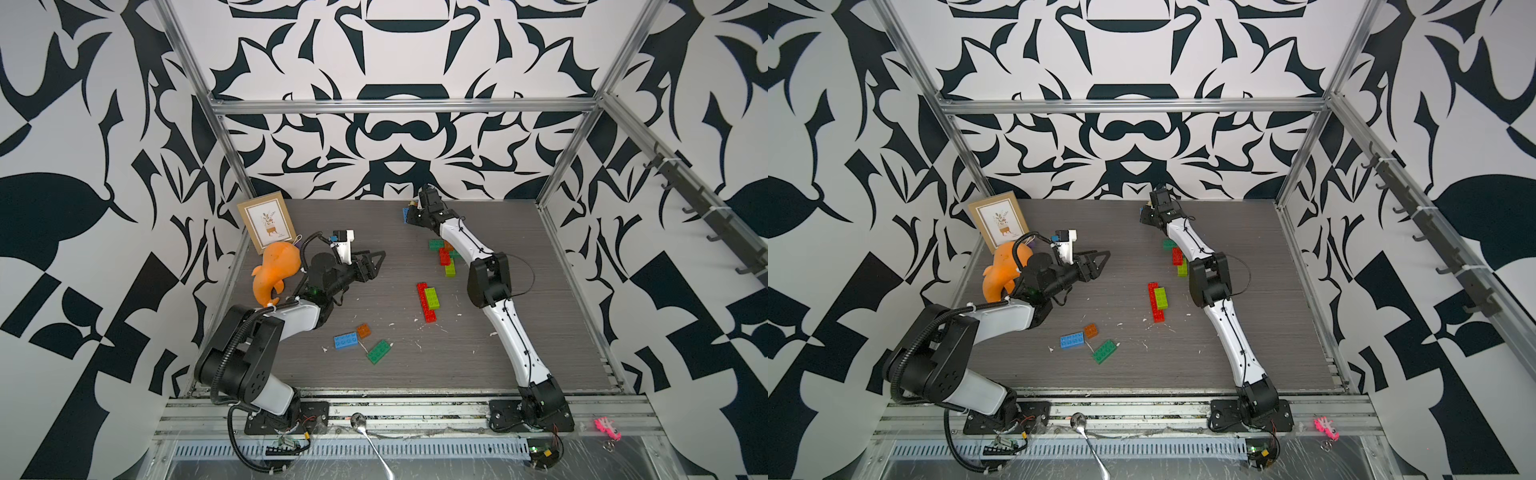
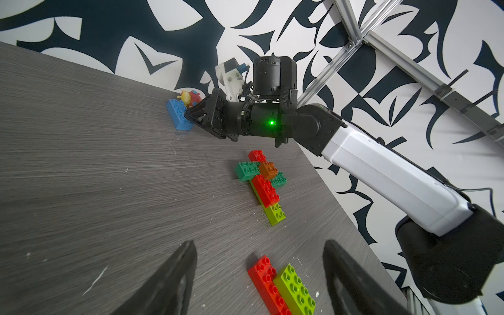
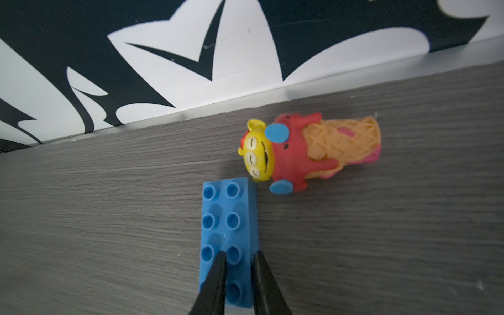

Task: Assemble a small pinwheel with lego
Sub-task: Move the lego brick at the center of the board.

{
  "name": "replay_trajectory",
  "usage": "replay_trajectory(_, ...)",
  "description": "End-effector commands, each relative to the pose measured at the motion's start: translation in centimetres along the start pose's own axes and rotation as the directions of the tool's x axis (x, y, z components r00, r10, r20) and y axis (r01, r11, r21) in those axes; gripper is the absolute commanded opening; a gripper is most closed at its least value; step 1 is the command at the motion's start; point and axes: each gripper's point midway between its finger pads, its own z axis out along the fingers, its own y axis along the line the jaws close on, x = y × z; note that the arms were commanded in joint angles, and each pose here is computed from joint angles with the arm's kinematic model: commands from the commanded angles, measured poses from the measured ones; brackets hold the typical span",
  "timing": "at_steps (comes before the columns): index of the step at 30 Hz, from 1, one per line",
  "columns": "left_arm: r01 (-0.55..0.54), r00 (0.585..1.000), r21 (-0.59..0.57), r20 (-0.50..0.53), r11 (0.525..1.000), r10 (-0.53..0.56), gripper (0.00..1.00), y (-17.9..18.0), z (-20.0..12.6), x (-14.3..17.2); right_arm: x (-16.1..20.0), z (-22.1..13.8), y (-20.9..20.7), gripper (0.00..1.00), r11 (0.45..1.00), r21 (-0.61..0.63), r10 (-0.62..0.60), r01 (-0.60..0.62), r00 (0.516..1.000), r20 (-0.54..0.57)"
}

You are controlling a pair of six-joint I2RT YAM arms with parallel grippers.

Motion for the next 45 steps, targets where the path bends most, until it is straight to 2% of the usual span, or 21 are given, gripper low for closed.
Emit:
replay_trajectory(1, -0.002, 1.000, 0.035, 0.023, 0.999, 0.002, 0.77, -0.8, -0.5, -0.5, -1.7, -1.3, 0.5, 0.19, 1.000, 0.018, -0.012, 0.011, 0.999, 0.035)
replay_trajectory(7, 0.012, 1.000, 0.031, 0.015, 0.999, -0.013, 0.77, -0.3, -0.2, 0.1, -1.1, -2.3, 1.4, 0.14, 0.998, 0.020, -0.064, 0.064, 0.998, -0.003)
replay_trajectory(8, 0.016, 1.000, 0.031, 0.015, 0.999, -0.017, 0.77, -0.3, -0.2, 0.2, 0.0, -2.2, 1.0, 0.14, 0.997, 0.024, -0.067, 0.068, 0.997, -0.034)
replay_trajectory(18, 0.030, 0.999, 0.022, 0.020, 0.999, -0.030, 0.77, 0.0, -0.5, 0.4, 2.5, -4.4, 4.5, 0.12, 0.985, -0.041, -0.174, 0.170, 0.977, -0.125)
replay_trajectory(27, 0.038, 0.999, -0.053, 0.010, 0.998, -0.038, 0.78, 1.1, -1.3, 1.1, 7.2, -8.1, 6.5, 0.09, 0.994, -0.053, -0.102, 0.093, 0.971, -0.214)
replay_trajectory(33, 0.057, 0.998, -0.136, -0.014, 0.989, -0.059, 0.79, 2.5, -2.3, 2.3, 12.9, -11.8, 7.6, 0.10, 0.999, -0.022, -0.028, 0.023, 0.964, -0.265)
replay_trajectory(38, 0.053, 0.995, -0.212, -0.073, 0.976, -0.069, 0.79, 3.5, -3.0, 4.1, 18.0, -15.1, 9.8, 0.12, 0.996, -0.064, 0.047, -0.065, 0.965, -0.260)
replay_trajectory(41, 0.036, 0.992, -0.252, -0.108, 0.967, -0.065, 0.79, 3.8, -3.5, 5.3, 19.1, -16.6, 11.9, 0.12, 0.993, -0.099, 0.037, -0.063, 0.969, -0.243)
replay_trajectory(45, 0.003, 0.990, -0.292, -0.135, 0.957, -0.044, 0.80, 3.3, -4.5, 6.3, 17.7, -18.0, 13.6, 0.16, 0.985, -0.160, 0.025, -0.059, 0.978, -0.209)
